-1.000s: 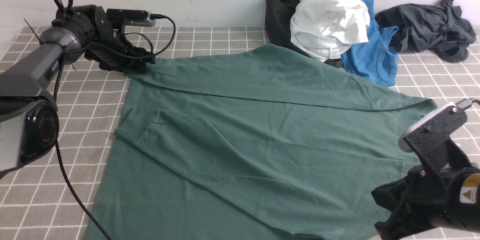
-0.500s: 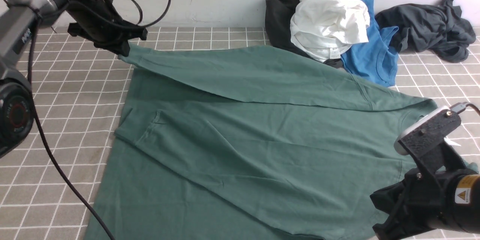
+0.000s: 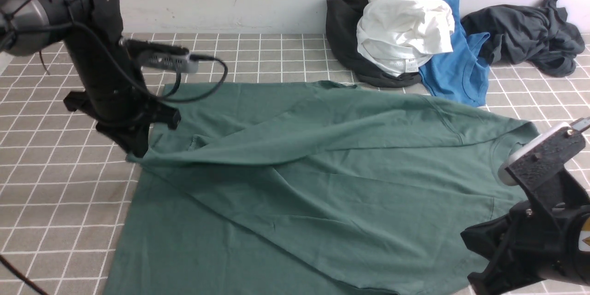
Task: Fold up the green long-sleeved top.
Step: Use the left arm to drag and drop the cuff onto the cuff closest to the left arm, then use both arms simultaneously to clamp the lower edge of the clothing fabric
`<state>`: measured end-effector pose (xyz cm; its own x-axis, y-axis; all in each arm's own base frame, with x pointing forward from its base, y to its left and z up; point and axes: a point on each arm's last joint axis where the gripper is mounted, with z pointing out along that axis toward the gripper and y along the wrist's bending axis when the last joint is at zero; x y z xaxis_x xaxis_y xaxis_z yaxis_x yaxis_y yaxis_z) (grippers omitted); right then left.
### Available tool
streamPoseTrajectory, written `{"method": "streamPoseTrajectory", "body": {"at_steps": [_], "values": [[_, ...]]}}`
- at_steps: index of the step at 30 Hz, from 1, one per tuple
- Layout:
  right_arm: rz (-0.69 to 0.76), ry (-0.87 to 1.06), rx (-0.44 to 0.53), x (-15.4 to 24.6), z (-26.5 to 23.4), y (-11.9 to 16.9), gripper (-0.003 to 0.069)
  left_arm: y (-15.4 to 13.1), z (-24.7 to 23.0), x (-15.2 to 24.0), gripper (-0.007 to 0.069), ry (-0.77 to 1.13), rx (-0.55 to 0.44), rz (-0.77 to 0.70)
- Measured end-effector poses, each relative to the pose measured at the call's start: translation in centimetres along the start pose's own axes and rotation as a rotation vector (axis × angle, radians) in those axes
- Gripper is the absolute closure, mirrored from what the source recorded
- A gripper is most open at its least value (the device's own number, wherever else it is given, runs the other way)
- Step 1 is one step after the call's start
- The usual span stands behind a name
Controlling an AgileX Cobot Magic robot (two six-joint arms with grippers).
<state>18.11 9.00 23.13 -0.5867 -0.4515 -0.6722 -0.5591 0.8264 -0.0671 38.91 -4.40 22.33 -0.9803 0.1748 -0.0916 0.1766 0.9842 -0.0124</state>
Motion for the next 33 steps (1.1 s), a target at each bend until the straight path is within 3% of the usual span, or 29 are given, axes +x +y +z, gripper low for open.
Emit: {"method": "streamPoseTrajectory", "body": {"at_steps": [3, 8, 9, 10, 11, 13, 14, 15, 16, 17, 19, 23, 27, 29, 33], "values": [[0.001, -0.011, 0.002, -0.1, -0.2, 0.0, 0.0673, 0.2, 0.7, 0.7, 0.0540, -0.016, -0.031, 0.014], [0.002, 0.000, -0.003, 0.0, -0.2, 0.0, 0.0673, 0.0, 0.0, 1.3, 0.0322, -0.020, -0.043, 0.033], [0.002, 0.002, -0.003, 0.0, -0.2, 0.0, 0.0673, 0.0, -0.1, 1.4, 0.0312, -0.023, -0.045, 0.034], [0.001, 0.022, -0.012, 0.3, -0.4, 0.1, 0.0673, -0.8, -1.3, 2.2, 0.0230, -0.032, -0.065, 0.069], [-0.004, 0.028, -0.015, 0.3, -0.6, 0.2, 0.0673, -1.2, -1.6, 2.9, 0.0197, -0.026, -0.077, 0.098], [-0.012, 0.032, -0.019, 0.5, -0.9, 0.3, 0.0673, -2.1, -2.2, 4.0, 0.0174, -0.029, -0.088, 0.152], [-0.035, 0.021, -0.025, 0.5, -1.6, 0.4, 0.0673, -3.4, -1.8, 6.2, 0.0153, -0.008, -0.098, 0.264], [-0.035, 0.021, -0.025, 0.5, -1.6, 0.4, 0.0673, -3.6, -1.8, 6.5, 0.0150, -0.007, -0.098, 0.281], [-0.059, -0.004, -0.030, 0.4, -2.2, 0.5, 0.0673, -5.2, -1.3, 8.8, 0.0142, -0.009, -0.094, 0.456], [-0.067, -0.007, -0.032, 0.4, -2.3, 0.5, 0.0673, -5.3, -0.8, 9.4, 0.0141, 0.008, -0.091, 0.478], [-0.073, -0.052, -0.049, 0.2, -3.2, 0.8, 0.0673, -7.0, 1.0, 13.3, 0.0139, 0.050, -0.072, 0.783], [-0.076, -0.063, -0.089, 0.2, -3.5, 1.2, 0.0673, -7.5, 3.7, 17.5, 0.0139, 0.147, -0.034, 1.043], [-0.090, -0.063, -0.114, 0.2, -3.5, 1.4, 0.0673, -7.3, 5.4, 19.0, 0.0141, 0.135, -0.032, 1.127], [-0.087, -0.069, -0.124, 0.2, -3.6, 1.5, 0.0673, -7.1, 6.2, 19.4, 0.0179, 0.114, -0.049, 1.166], [-0.086, -0.075, -0.134, 0.1, -3.6, 1.6, 0.0673, -7.1, 6.3, 19.7, 0.0344, 0.121, -0.048, 1.179]]}}
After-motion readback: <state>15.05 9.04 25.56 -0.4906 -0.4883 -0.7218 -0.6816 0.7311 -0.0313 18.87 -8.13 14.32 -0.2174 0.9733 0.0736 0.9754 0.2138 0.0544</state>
